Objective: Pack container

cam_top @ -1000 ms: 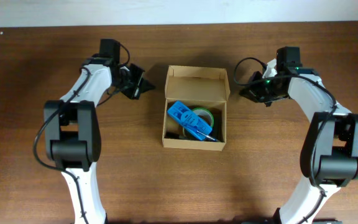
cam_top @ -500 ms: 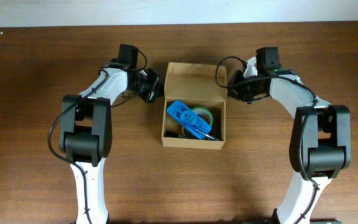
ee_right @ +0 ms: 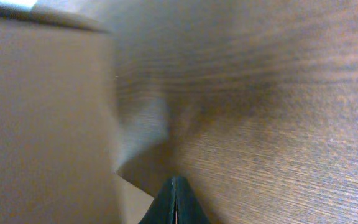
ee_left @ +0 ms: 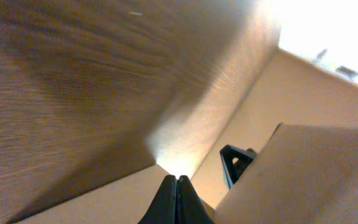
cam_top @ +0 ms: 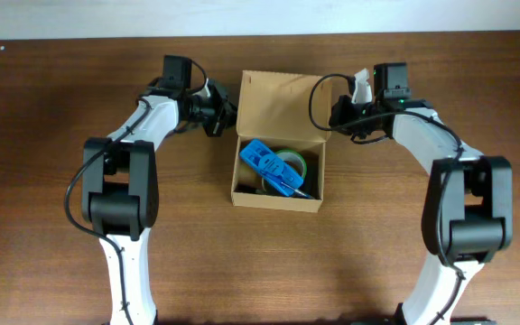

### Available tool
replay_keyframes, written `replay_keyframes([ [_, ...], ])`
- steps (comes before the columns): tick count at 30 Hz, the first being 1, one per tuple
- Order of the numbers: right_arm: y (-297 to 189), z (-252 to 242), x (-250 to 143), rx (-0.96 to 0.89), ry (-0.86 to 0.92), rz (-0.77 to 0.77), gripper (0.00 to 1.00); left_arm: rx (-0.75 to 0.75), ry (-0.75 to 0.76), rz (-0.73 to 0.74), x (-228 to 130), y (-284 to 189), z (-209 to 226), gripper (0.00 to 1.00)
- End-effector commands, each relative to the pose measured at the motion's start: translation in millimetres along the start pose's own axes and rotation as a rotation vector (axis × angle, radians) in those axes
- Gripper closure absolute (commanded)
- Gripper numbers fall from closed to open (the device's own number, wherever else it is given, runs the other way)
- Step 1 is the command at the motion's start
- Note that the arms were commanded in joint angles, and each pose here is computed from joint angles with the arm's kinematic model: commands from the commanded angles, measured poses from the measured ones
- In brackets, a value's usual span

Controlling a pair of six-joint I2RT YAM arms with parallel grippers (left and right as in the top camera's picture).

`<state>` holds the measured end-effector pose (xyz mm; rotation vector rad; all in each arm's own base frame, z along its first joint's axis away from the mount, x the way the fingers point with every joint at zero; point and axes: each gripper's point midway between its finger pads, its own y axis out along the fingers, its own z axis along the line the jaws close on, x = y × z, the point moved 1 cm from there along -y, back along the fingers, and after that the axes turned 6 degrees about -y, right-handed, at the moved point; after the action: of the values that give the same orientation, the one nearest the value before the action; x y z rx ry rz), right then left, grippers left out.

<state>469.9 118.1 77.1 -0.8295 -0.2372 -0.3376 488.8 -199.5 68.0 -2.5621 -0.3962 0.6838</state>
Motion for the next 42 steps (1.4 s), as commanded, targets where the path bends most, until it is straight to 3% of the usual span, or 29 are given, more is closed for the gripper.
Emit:
replay_keyframes([
  [1,-28.5,43.6,18.0,0.057,-0.178,-0.074,0.96,-0.064,0.16,0.064,-9.3,-3.4,-21.3,0.98],
  [10,-56.9,68.8,19.3,0.069,-0.258,-0.106,0.96,-0.017,0.294,0.096,-22.7,-14.3,-26.8,0.98],
  [22,-97.6,101.7,-7.2,0.074,-0.319,-0.066,0.96,0.324,0.431,0.067,-45.2,-57.1,-18.7,0.98],
  [29,-95.3,136.2,-39.6,0.094,-0.369,0.011,0.97,0.462,0.483,0.092,-63.7,-77.5,-15.9,0.98],
  [36,-68.4,142.2,-83.6,-0.098,-0.419,0.127,0.97,0.657,0.474,0.064,-68.6,-95.5,-0.5,0.98],
  [42,-54.8,141.8,-107.1,-0.309,-0.447,0.14,0.97,0.808,0.441,-0.031,-58.8,-117.6,7.0,0.98],
])
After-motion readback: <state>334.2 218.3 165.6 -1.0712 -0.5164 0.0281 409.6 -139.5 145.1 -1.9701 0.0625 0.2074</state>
